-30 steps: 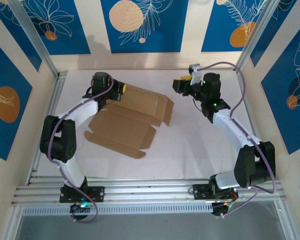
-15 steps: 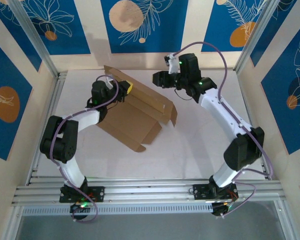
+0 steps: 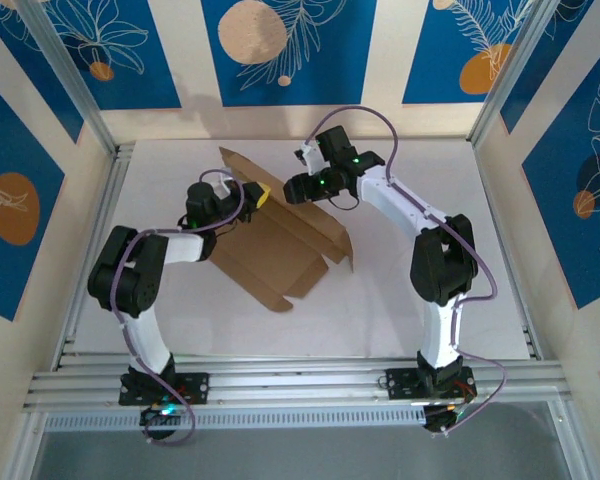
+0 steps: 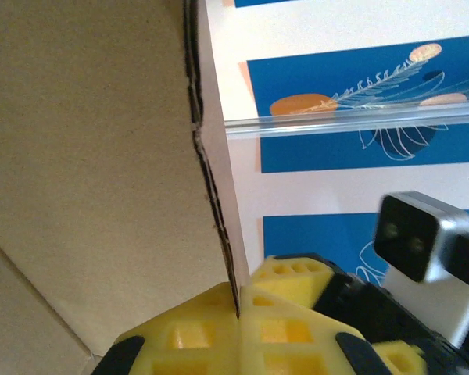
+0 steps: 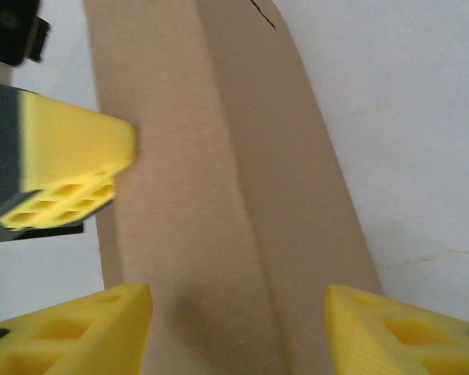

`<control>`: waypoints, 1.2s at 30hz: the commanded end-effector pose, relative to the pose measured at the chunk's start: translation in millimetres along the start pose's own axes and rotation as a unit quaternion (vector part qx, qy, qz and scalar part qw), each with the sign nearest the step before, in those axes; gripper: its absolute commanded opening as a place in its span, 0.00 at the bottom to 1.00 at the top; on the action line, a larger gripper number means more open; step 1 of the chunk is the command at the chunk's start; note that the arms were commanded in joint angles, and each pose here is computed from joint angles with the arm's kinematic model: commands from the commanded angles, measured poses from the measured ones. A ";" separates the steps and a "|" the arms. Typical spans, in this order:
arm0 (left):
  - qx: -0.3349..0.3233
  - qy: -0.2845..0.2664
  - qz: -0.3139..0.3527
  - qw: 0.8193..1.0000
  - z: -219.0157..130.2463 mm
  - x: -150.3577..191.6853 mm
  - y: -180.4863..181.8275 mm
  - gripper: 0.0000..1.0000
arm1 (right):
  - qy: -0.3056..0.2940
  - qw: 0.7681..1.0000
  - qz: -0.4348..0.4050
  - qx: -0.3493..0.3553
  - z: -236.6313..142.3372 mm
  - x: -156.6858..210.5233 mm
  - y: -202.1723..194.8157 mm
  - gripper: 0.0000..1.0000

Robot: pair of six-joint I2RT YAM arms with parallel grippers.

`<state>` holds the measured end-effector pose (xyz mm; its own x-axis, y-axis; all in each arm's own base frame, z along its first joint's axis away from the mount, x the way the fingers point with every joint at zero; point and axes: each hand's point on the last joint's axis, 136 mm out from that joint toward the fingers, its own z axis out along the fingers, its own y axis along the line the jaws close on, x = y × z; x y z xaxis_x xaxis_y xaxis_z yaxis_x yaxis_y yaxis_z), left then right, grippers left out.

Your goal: Fold the paper box

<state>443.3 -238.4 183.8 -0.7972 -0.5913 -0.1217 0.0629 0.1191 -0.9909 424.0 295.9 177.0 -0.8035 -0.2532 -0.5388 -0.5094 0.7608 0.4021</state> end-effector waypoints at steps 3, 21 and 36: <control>0.019 0.024 0.026 0.999 3.3 8.9 -5.4 0.00 | 0.016 1.000 -0.008 -0.009 3.6 4.1 -3.2 0.52; 0.047 -0.008 0.032 0.998 13.9 1.0 -7.2 0.28 | 0.027 0.999 0.014 -0.034 12.1 15.6 -9.4 0.34; 0.090 -0.099 0.021 0.991 20.7 0.5 -5.4 0.22 | 0.016 0.998 0.048 -0.043 14.2 15.4 -9.2 0.29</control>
<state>453.6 -260.7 176.8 -0.7011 -0.6975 -0.1483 0.1604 0.0484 -0.9859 427.4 297.6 168.1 -0.8279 -0.2056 -0.5218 -0.4898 0.7183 0.4941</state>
